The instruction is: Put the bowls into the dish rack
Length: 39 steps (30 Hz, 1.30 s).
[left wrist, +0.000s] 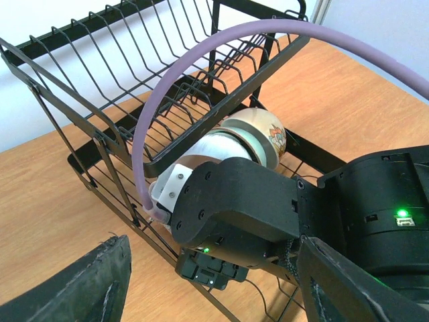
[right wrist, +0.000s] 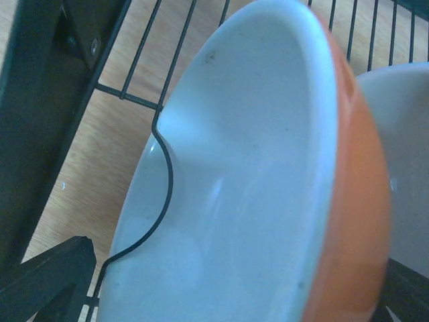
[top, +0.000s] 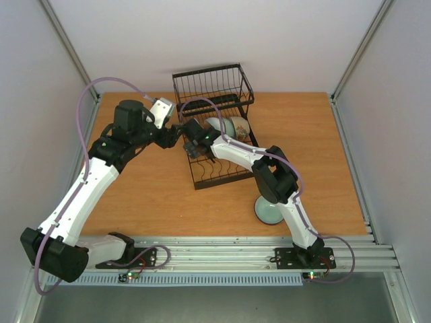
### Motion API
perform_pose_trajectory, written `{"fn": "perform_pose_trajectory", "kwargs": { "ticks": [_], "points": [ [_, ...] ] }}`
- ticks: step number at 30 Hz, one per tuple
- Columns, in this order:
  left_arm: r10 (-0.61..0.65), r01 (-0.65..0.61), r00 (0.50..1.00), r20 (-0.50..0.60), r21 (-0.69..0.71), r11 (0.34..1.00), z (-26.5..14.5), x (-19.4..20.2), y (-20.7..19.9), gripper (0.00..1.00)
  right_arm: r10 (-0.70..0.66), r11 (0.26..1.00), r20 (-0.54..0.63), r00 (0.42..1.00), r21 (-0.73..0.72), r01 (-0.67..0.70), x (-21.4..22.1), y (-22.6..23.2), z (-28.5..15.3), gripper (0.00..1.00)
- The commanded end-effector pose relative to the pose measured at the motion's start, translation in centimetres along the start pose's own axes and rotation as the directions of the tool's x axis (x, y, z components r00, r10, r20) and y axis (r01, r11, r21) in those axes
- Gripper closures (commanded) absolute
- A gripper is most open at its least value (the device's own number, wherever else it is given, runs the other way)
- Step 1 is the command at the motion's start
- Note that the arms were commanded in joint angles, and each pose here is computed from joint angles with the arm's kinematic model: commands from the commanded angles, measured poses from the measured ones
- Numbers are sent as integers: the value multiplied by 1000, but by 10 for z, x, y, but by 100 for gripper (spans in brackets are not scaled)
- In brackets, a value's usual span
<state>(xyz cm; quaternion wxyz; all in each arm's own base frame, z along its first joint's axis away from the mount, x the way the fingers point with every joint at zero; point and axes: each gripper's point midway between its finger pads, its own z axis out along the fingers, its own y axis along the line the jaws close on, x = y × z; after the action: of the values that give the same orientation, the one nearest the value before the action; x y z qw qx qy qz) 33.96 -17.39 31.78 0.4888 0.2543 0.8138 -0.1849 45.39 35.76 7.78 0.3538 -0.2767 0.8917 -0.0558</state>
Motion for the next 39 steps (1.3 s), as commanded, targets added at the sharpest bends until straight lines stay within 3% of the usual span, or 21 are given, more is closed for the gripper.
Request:
{"fn": "perform_pose_trajectory", "kwargs": {
  "ticks": [1, 9, 16, 21, 26, 31, 39],
  "points": [
    [12, -12, 1000, 26, 3, 1000, -2, -7, 1, 32, 4, 1000, -17, 1000, 3, -4, 8, -3, 6, 1],
    [9, -10, 1000, 25, 11, 1000, -1, -7, -1, 32, 10, 1000, 82, 997, -6, -9, -14, -11, -42, 1],
    [-4, 4, 1000, 10, 27, 1000, 4, -4, -2, 32, -20, 1000, 209, 978, 26, 15, -38, -19, -114, 1],
    [-25, 27, 999, -25, 61, 998, 13, 3, -6, 33, 52, 998, 246, 968, 8, -56, -25, -36, -168, 1],
    [-29, 41, 995, -95, 127, 991, 28, 14, -24, 34, 196, 980, 208, 958, 1, -200, 26, -67, -211, 5],
    [71, -31, 981, -182, 213, 976, 52, 33, -71, 34, 327, 941, 137, 935, 44, -335, 99, -92, -241, 14],
    [242, -126, 926, -291, 366, 922, 91, 76, -154, 35, 537, 829, 55, 842, 153, -538, 217, -127, -273, 25]
  ]
}}
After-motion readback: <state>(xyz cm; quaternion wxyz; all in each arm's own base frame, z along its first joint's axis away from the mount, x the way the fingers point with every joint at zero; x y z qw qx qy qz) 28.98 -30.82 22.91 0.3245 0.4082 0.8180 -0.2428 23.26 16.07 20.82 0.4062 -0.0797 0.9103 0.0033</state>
